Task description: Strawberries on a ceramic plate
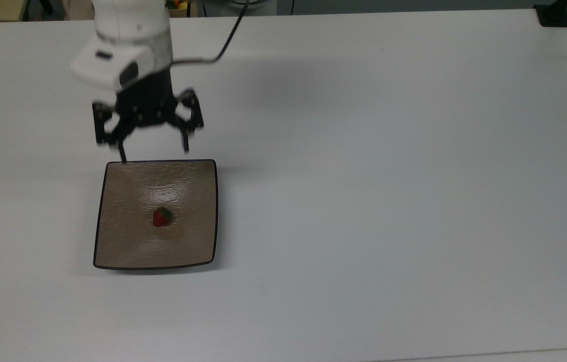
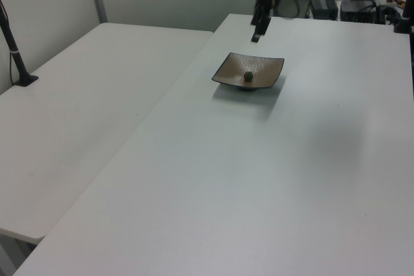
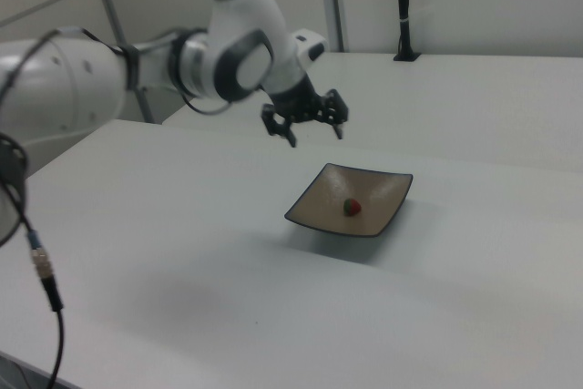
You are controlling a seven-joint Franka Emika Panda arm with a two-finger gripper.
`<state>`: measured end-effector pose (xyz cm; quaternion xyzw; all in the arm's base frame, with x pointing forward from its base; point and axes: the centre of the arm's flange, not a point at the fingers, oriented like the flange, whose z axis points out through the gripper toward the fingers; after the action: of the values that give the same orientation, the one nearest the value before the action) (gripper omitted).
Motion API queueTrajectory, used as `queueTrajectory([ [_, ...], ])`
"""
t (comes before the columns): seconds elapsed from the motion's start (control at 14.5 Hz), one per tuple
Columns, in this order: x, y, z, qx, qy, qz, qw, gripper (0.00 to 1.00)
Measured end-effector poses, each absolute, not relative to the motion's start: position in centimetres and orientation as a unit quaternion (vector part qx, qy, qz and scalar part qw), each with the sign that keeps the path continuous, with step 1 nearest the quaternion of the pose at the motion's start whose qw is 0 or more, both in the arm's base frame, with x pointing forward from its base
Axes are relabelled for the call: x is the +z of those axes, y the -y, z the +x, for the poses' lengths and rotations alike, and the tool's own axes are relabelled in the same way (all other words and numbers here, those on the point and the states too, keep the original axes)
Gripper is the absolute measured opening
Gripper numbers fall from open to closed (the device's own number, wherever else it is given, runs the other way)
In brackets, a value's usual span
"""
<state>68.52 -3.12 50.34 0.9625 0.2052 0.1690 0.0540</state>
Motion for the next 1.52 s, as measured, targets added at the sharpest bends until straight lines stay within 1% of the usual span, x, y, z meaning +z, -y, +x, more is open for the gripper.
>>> queueTrajectory([
  [0.21,54.1,2.1,65.0,0.11,-0.174,0.978,0.03,1.0],
  [0.41,57.5,0.2,61.6,0.074,-0.135,0.988,0.014,1.0],
  [0.69,60.3,-3.2,57.8,0.033,-0.09,0.995,0.003,1.0],
  [0.83,60.9,-4.8,56.9,0.032,-0.069,0.997,0.0,1.0],
  [1.04,60.4,-6.6,56.0,0.025,-0.064,0.998,-0.001,1.0],
  [1.24,59.8,-7.5,55.7,0.019,-0.072,0.997,-0.002,1.0],
  [1.52,59.9,-8.1,56.0,0.032,-0.071,0.997,-0.021,1.0],
])
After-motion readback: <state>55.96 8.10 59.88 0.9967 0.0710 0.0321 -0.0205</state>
